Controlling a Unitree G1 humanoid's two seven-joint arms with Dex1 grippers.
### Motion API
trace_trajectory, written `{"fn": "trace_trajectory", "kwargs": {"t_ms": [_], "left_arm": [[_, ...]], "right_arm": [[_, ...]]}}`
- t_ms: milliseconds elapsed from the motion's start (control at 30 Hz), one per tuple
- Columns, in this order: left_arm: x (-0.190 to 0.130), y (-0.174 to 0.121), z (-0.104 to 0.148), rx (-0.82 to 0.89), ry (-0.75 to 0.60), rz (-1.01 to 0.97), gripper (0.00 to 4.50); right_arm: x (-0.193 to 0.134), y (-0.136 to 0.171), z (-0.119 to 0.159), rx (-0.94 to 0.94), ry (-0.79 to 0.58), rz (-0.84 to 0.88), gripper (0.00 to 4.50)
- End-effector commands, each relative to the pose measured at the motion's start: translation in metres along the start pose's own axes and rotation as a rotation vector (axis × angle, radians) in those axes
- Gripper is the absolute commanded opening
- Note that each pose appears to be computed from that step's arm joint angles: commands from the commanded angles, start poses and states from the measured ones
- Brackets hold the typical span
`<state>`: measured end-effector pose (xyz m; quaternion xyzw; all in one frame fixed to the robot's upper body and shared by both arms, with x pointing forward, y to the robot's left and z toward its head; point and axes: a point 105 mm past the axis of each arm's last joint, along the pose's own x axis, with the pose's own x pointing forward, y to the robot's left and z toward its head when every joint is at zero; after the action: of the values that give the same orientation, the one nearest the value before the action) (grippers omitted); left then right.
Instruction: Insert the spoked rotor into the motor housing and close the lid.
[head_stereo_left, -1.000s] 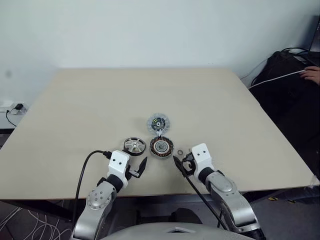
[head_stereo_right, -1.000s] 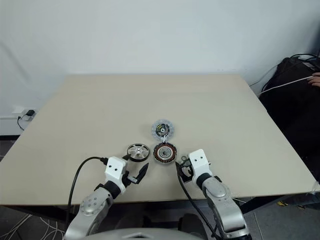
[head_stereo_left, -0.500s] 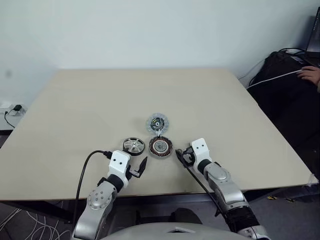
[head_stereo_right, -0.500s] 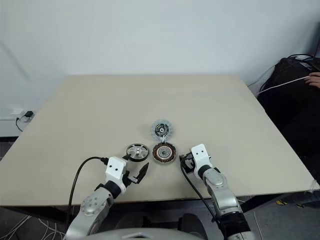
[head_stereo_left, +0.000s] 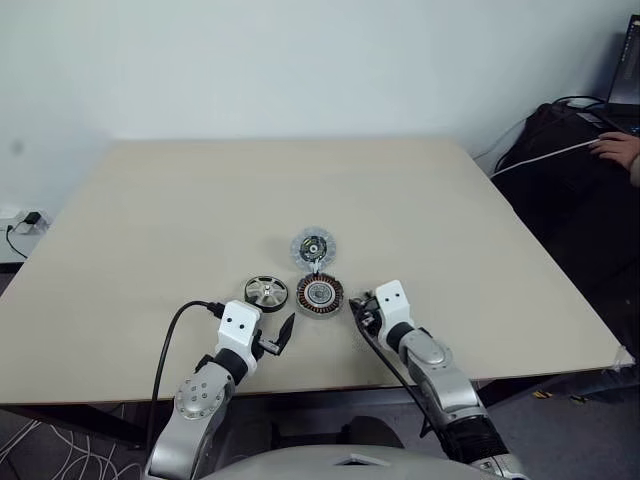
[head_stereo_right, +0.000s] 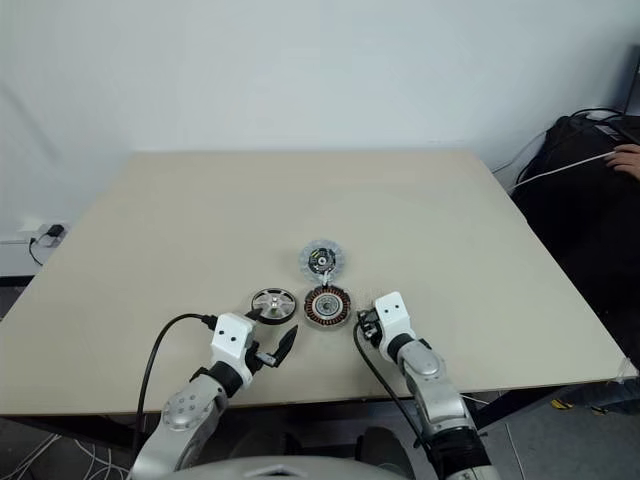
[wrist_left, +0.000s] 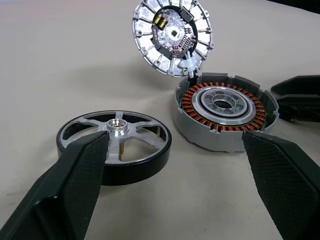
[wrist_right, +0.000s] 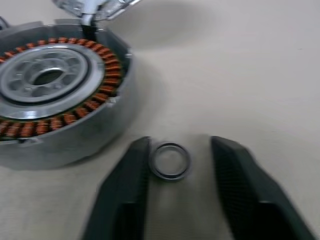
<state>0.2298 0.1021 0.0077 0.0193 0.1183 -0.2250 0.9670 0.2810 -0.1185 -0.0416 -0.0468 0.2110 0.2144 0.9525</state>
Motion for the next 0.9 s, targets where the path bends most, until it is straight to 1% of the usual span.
{"fn": "trace_trajectory", "kwargs": {"t_ms": [33,200,367,467,533,567,600,700,833,900], "left_arm": [[0.002,0.000,0.011,0.017,-0.045,-0.002,4.50],[0.003,0.000,0.011,0.017,-0.045,-0.005,4.50],[0.003,-0.001,0.011,0.015,-0.046,-0.006,4.50],[0.004,-0.001,0.011,0.013,-0.045,-0.004,4.50],[0.004,-0.001,0.011,0.012,-0.045,-0.003,4.50],[0.004,-0.001,0.011,0.012,-0.044,-0.003,4.50],[0.004,-0.001,0.011,0.012,-0.044,-0.002,4.50],[0.003,-0.001,0.010,0.012,-0.041,0.001,4.50],[0.003,0.000,0.010,0.012,-0.041,0.002,4.50],[0.003,0.000,0.009,0.012,-0.041,0.004,4.50]], "right_arm": [[-0.002,0.010,-0.011,0.020,0.045,0.043,1.94],[-0.003,0.013,-0.013,0.038,0.056,0.058,1.94],[-0.005,0.019,-0.014,0.103,0.083,0.091,1.94],[-0.006,0.021,-0.012,0.093,0.090,0.100,1.37],[-0.006,0.021,-0.011,0.087,0.089,0.093,0.77],[-0.006,0.021,-0.010,0.083,0.088,0.090,0.67],[-0.006,0.021,-0.009,0.079,0.081,0.088,0.67],[-0.009,0.022,0.008,0.068,0.017,0.086,0.67],[-0.017,0.022,0.052,0.014,-0.135,0.065,0.67],[-0.020,0.025,0.066,0.000,-0.177,0.070,0.67]]}}
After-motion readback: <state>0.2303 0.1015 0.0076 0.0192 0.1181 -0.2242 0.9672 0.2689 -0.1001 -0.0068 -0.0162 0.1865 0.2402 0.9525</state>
